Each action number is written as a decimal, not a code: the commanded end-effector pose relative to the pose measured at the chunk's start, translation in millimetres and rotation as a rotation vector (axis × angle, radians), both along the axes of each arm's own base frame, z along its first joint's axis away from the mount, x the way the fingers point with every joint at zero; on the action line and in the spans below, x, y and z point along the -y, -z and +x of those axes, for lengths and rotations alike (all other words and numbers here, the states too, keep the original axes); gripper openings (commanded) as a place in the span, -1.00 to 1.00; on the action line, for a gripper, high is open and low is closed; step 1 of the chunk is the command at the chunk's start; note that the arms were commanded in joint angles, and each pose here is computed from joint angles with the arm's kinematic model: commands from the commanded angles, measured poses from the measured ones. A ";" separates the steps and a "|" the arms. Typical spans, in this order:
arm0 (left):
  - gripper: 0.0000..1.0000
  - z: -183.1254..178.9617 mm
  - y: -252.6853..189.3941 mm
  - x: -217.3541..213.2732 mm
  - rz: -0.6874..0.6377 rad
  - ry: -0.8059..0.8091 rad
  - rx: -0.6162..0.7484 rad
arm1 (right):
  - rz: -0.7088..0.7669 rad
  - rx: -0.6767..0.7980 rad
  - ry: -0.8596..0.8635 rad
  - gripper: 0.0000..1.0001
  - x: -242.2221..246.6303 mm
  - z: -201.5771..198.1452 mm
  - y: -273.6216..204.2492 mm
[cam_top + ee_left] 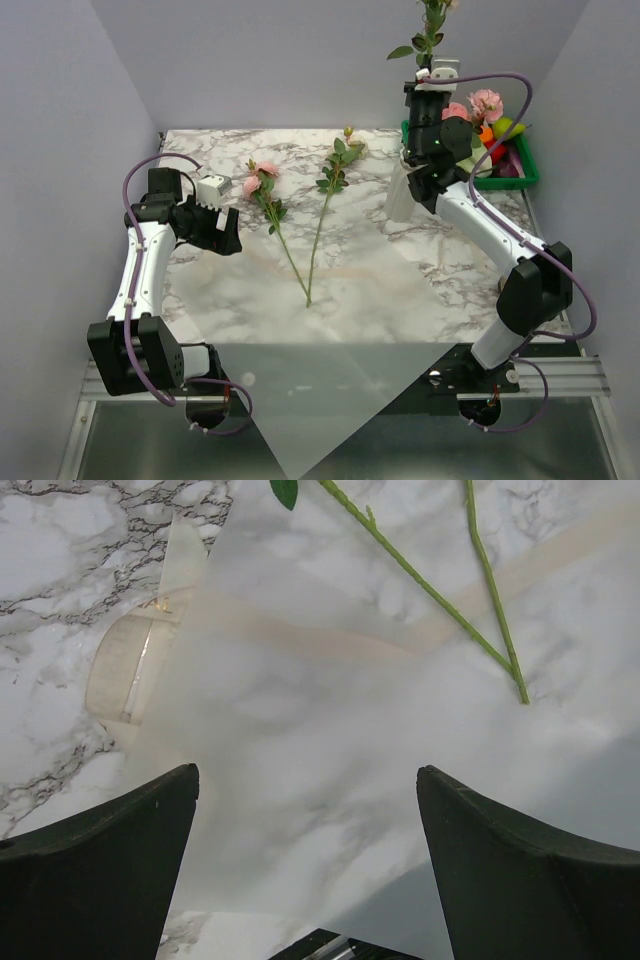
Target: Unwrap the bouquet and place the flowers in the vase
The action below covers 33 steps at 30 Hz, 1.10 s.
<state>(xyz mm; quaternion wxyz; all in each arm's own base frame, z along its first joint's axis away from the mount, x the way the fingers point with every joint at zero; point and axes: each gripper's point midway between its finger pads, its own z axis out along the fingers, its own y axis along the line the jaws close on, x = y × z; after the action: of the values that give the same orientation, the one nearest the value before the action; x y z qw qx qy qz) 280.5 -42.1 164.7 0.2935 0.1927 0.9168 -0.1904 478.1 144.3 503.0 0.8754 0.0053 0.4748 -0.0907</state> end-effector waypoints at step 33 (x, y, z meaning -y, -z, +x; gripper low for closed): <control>0.97 -10.0 -12.5 9.1 -0.061 0.000 0.042 | 0.068 -0.547 -0.409 0.26 -101.0 -119.1 131.5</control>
<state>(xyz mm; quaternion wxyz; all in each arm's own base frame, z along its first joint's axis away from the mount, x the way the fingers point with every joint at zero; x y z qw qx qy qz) 270.8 -47.9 172.0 0.3084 0.1976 0.9082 -0.2025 348.5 194.5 457.7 0.8040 -0.0043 0.5808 0.1278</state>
